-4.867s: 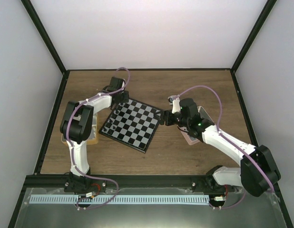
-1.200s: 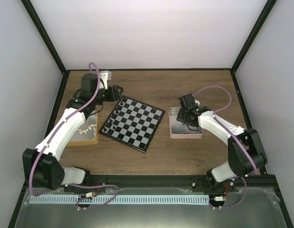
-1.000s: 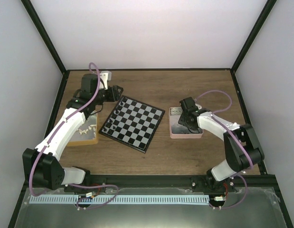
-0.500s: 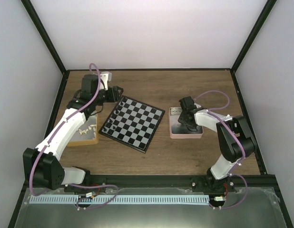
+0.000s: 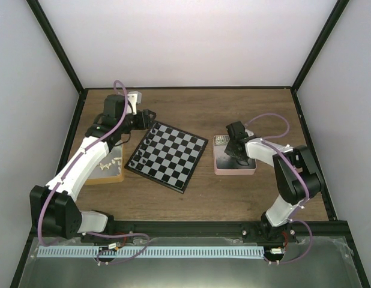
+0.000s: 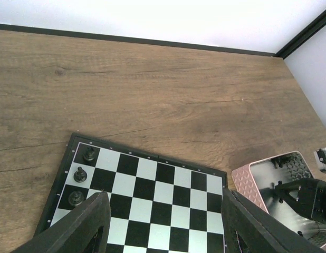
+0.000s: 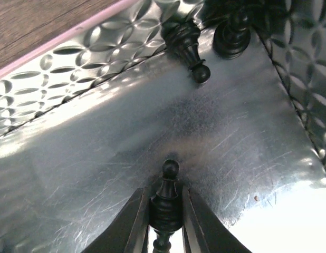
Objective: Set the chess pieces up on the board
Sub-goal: Pick up the chess piece from the storage box.
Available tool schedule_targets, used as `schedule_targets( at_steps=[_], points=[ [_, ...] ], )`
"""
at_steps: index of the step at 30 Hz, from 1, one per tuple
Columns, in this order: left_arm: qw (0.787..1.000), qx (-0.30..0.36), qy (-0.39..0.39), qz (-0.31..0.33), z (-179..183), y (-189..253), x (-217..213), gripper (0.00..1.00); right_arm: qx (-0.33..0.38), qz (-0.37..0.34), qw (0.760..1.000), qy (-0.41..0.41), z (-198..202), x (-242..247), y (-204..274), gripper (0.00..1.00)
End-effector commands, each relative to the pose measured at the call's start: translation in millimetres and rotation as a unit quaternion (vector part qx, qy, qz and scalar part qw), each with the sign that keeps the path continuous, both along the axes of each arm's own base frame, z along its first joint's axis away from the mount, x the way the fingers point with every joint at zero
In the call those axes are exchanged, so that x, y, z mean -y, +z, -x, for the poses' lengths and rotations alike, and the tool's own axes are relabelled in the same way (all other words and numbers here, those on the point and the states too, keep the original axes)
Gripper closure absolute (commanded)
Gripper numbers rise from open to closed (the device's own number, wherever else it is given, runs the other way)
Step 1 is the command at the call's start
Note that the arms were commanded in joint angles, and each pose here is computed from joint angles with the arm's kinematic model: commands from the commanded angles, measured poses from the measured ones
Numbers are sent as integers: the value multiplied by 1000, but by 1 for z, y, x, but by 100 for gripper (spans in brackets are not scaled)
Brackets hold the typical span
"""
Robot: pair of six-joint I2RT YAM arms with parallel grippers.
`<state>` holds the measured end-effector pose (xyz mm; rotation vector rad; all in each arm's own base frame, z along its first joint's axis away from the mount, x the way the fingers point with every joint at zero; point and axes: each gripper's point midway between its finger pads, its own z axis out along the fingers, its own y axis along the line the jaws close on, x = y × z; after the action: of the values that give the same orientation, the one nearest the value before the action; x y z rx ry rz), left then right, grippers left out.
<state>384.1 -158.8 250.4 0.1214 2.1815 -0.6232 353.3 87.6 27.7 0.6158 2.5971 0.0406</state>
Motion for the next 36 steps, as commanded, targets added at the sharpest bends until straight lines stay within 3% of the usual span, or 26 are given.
schedule_targets(
  at_steps=[1,5,8,10,13,17,20,22,26,30,36],
  points=[
    [1000,11,-17,11,-1,3,6,40,46,-18,998,29,-8,-7,25,88],
    [998,21,-49,38,6,15,18,38,107,-67,988,89,-17,-30,67,88],
    [992,32,-90,78,17,30,32,36,173,-140,956,192,-15,-70,114,88],
    [985,36,-121,115,26,40,43,36,221,-189,916,278,-4,-103,148,88],
    [967,25,-181,179,43,52,64,36,285,-252,831,405,28,-150,197,88],
    [935,-22,-246,253,64,58,89,36,334,-294,739,507,66,-186,239,87],
    [907,-70,-293,294,82,61,104,36,355,-310,683,557,85,-201,259,87],
    [899,-90,-305,302,88,58,110,36,361,-313,658,581,93,-208,267,87],
    [887,-116,-328,304,101,52,121,40,355,-316,632,612,100,-219,272,88],
    [877,-127,-350,303,112,49,130,46,344,-313,626,626,100,-227,269,87],
    [882,-120,-356,285,114,46,134,59,325,-321,624,633,100,-233,265,88]
  ],
)
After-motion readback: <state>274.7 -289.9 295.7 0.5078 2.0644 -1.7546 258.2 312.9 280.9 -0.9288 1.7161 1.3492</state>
